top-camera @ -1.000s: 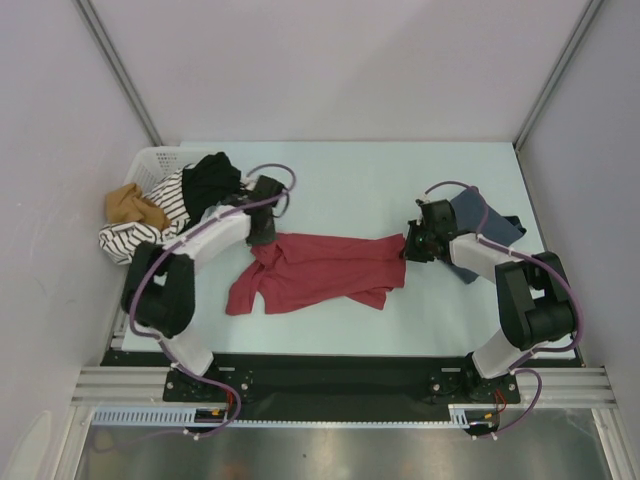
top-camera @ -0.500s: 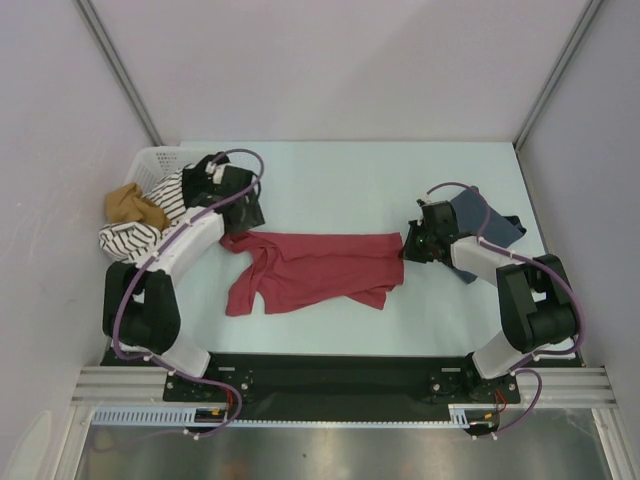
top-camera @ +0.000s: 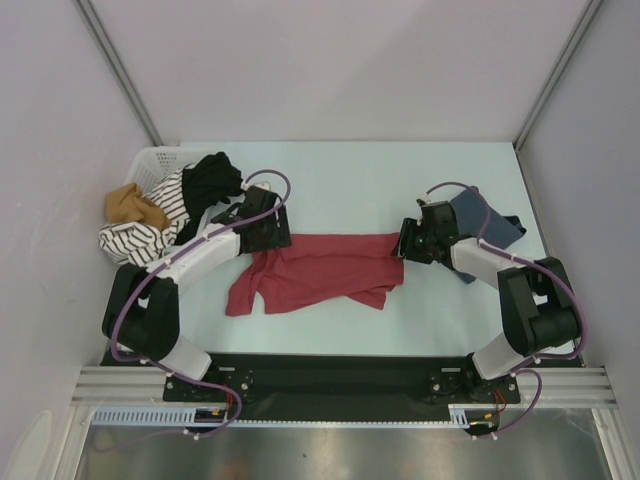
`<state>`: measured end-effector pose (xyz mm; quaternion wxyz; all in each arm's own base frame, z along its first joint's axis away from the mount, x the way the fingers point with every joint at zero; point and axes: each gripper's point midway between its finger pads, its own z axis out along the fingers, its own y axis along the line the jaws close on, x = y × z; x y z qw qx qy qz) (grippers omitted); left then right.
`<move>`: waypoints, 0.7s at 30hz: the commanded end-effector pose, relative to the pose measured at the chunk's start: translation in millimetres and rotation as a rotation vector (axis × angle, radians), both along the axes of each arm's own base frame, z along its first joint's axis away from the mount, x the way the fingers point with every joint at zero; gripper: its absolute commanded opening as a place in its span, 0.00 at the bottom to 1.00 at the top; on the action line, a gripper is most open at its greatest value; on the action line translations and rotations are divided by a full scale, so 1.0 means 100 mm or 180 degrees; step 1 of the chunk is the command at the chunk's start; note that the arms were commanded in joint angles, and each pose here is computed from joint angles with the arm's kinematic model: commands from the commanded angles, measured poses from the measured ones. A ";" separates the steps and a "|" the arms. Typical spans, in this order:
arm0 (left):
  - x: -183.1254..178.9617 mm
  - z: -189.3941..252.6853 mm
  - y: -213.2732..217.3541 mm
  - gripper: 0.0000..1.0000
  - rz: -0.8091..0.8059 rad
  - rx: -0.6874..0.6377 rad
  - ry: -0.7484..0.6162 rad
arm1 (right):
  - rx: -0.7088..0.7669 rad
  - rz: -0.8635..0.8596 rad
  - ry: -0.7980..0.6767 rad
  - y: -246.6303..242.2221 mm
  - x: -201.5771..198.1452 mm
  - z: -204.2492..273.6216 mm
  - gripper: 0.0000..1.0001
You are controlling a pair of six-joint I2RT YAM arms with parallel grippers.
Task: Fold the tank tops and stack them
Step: Flatten the tank top out
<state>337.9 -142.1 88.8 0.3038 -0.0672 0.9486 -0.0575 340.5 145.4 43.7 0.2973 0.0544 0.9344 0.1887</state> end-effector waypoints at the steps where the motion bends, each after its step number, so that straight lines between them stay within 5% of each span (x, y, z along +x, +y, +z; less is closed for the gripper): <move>1: 0.12 0.17 -0.22 0.76 -0.0163 -0.0301 -0.0239 | 0.0010 -0.0010 -0.0239 0.02 0.10 0.16 0.50; 5: 0.11 0.10 -0.31 0.74 -0.0240 -0.0351 -0.0194 | 0.0025 0.0021 -0.0262 0.05 0.15 0.15 0.37; 11: 0.10 -0.05 -0.38 0.70 -0.0305 -0.0388 -0.0084 | 0.0037 0.0092 -0.0205 0.11 0.20 0.08 0.32; 15: 0.06 -0.15 -0.39 0.66 -0.0338 -0.0369 -0.0021 | 0.0035 0.0112 -0.0243 0.13 0.19 0.10 0.00; 21: 0.00 -0.36 -0.39 0.61 -0.0367 -0.0331 0.0136 | 0.0026 0.0111 -0.0226 0.12 0.18 0.09 0.00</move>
